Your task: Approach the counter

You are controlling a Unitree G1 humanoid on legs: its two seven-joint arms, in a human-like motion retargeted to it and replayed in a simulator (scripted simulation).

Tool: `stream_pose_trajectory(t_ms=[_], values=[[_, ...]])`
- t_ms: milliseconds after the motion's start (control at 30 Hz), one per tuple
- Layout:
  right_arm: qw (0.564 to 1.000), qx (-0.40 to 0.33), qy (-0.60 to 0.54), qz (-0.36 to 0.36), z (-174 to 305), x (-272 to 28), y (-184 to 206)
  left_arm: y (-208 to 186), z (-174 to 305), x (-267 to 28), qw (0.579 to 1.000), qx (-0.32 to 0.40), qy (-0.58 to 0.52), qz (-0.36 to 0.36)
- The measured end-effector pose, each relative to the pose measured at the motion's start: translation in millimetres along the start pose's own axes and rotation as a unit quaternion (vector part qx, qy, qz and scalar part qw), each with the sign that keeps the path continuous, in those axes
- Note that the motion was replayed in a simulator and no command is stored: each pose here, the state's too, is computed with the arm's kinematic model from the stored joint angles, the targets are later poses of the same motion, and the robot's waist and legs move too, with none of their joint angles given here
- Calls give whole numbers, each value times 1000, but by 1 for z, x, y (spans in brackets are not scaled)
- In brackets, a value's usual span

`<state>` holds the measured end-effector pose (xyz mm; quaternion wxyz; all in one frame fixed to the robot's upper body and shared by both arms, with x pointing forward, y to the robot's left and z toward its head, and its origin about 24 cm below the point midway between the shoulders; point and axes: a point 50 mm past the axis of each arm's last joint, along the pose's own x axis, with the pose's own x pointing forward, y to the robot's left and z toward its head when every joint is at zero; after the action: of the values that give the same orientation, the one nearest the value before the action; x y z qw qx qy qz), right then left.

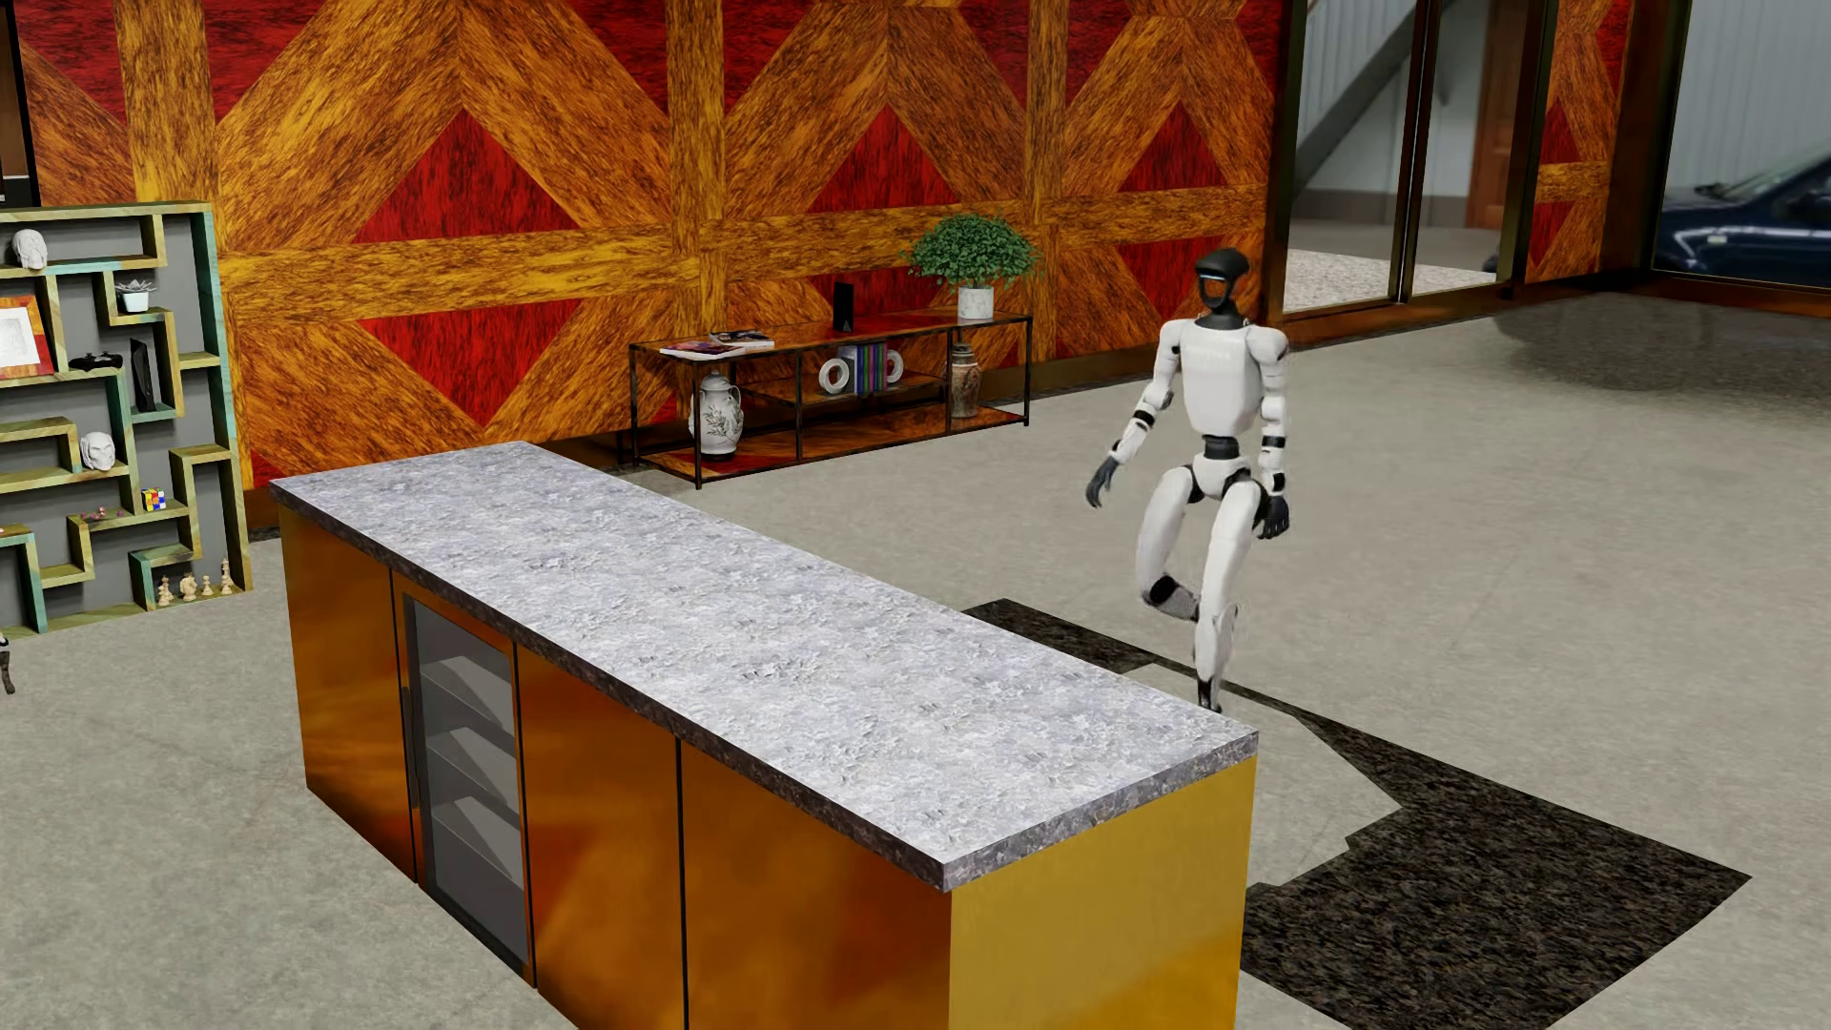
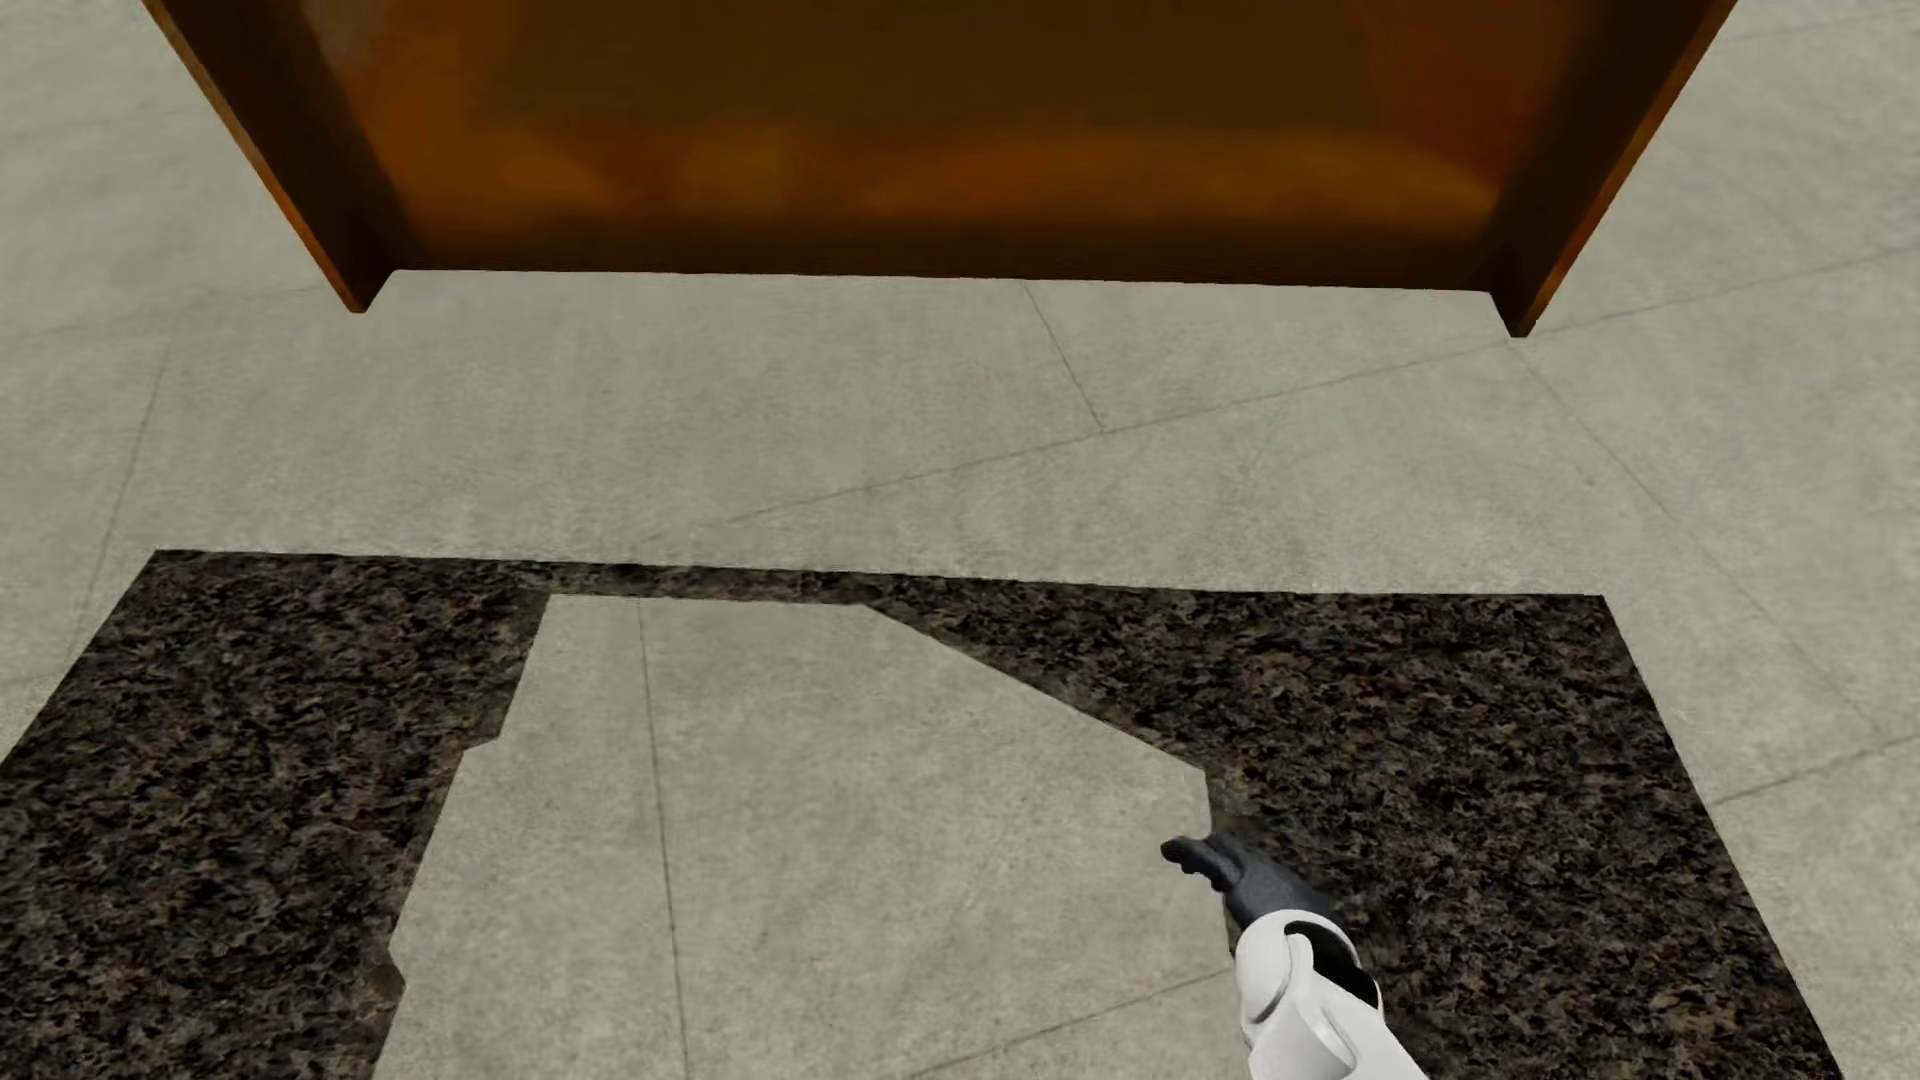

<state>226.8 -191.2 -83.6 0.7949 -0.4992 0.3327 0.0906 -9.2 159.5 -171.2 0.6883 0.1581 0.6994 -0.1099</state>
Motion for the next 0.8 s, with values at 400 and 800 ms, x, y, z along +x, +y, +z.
stream_pose_trajectory(t_ms=[400,800], values=[[891,52,314,322,-144,-131,169,142,164,-73,893,98,-300,319],[985,-31,111,127,-39,-16,69,83,40,-18,973,11,-110,201]])
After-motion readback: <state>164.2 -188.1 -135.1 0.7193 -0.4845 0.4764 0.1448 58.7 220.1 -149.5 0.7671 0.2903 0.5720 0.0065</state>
